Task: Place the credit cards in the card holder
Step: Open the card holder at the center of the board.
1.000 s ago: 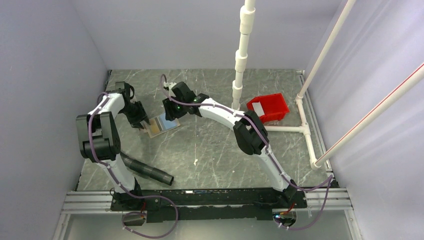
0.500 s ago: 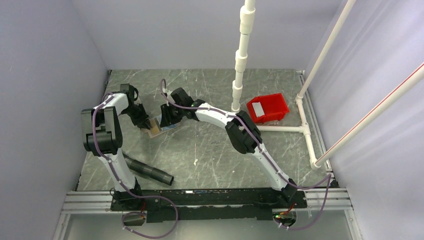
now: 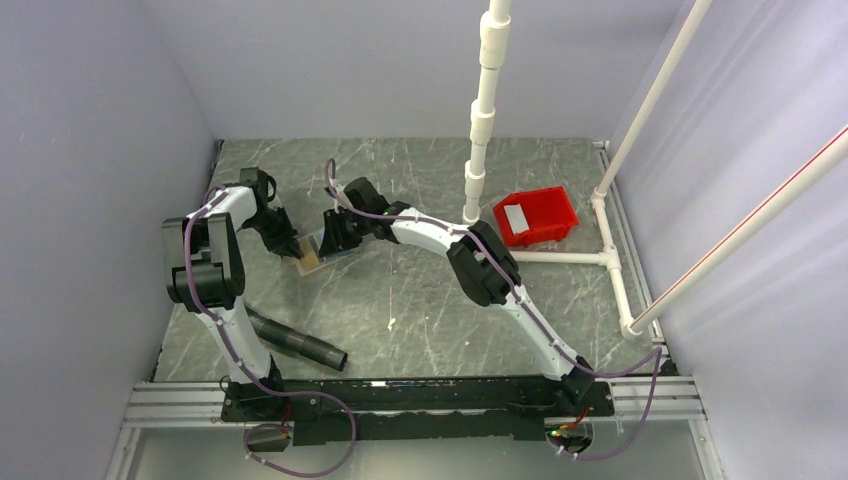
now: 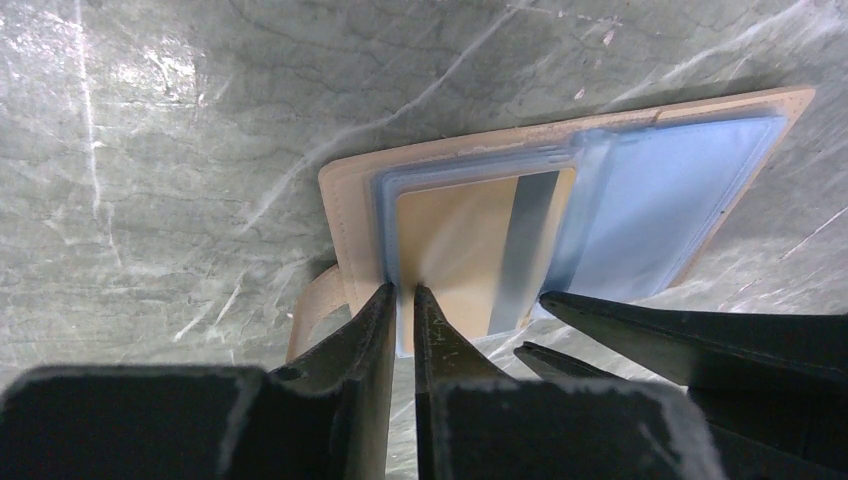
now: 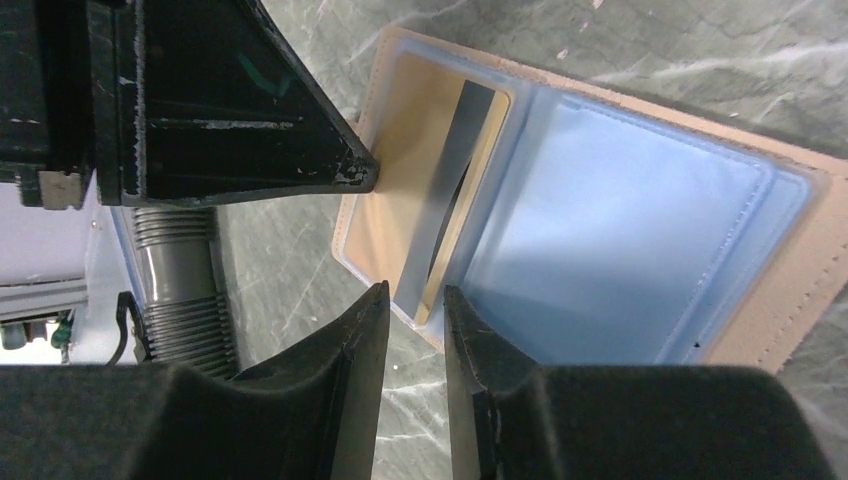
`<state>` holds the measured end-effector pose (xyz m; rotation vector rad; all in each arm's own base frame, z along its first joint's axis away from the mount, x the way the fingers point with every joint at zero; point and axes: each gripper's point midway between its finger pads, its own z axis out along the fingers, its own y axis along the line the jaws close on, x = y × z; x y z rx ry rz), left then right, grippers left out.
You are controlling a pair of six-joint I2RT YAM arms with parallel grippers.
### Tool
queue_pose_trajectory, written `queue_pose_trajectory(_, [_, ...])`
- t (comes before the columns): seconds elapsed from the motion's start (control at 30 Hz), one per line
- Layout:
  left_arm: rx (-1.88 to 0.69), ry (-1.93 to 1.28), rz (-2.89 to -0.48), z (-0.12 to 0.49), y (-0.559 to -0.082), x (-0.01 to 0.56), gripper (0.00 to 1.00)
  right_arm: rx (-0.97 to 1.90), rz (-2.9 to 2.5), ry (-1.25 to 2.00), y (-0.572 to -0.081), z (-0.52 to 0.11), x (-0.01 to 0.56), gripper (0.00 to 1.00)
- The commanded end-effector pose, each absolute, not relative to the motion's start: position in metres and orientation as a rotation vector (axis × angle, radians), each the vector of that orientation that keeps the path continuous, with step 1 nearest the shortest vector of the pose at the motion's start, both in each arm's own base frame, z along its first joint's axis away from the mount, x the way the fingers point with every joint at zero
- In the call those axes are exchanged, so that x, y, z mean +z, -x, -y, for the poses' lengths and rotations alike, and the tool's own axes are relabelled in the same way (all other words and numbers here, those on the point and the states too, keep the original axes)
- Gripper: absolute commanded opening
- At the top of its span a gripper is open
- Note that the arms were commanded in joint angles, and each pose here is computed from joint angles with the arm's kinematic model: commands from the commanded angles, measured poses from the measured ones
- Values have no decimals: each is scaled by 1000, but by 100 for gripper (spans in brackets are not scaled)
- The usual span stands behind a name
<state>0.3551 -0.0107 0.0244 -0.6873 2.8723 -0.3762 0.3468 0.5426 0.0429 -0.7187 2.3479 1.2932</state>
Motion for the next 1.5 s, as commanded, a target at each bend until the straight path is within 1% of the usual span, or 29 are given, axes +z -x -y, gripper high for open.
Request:
queue_pose_trajectory(0.0, [-300,726,-2938,3,-338,5,15,1390,-2270,721,-350,-557,64,29])
queue_pose_trajectory(0.17, [-304,727,-2940,3,-337,4,15,1420,-2266,725,-348,-560,65,28])
queue_pose_trajectory(0.3, [-307,725,-2940,4,-337,4,15,1460,-2230,739,-345,-562,79,24])
queue_pose_trajectory(0.53, [-312,726,-2943,5,-337,4,15,1509,-2176,754,-341,-565,98,20])
queue_pose_trajectory(0.63, [-315,726,-2940,5,-337,4,15,1533,-2180,754,-339,-567,96,20])
queue_pose_trajectory(0.73, [-324,722,-2935,6,-338,6,15,1558,-2180,756,-337,-568,96,23])
queue_pose_trajectory(0.87, [-328,715,-2928,6,-339,8,15,1570,-2179,753,-335,-568,99,24])
queue_pose_trajectory(1.03, [-326,698,-2904,5,-342,15,22,1476,-2207,769,-338,-559,99,30])
queue_pose_trajectory(1.23, [-280,662,-2842,-2,-347,36,32,1222,-2257,848,-341,-530,108,37])
queue_pose_trajectory(1.33, [-293,630,-2795,-1,-352,51,40,1032,-2273,913,-333,-499,116,43])
queue_pose_trajectory(1.47, [-387,557,-2703,12,-360,80,51,812,-2291,985,-298,-444,127,49])
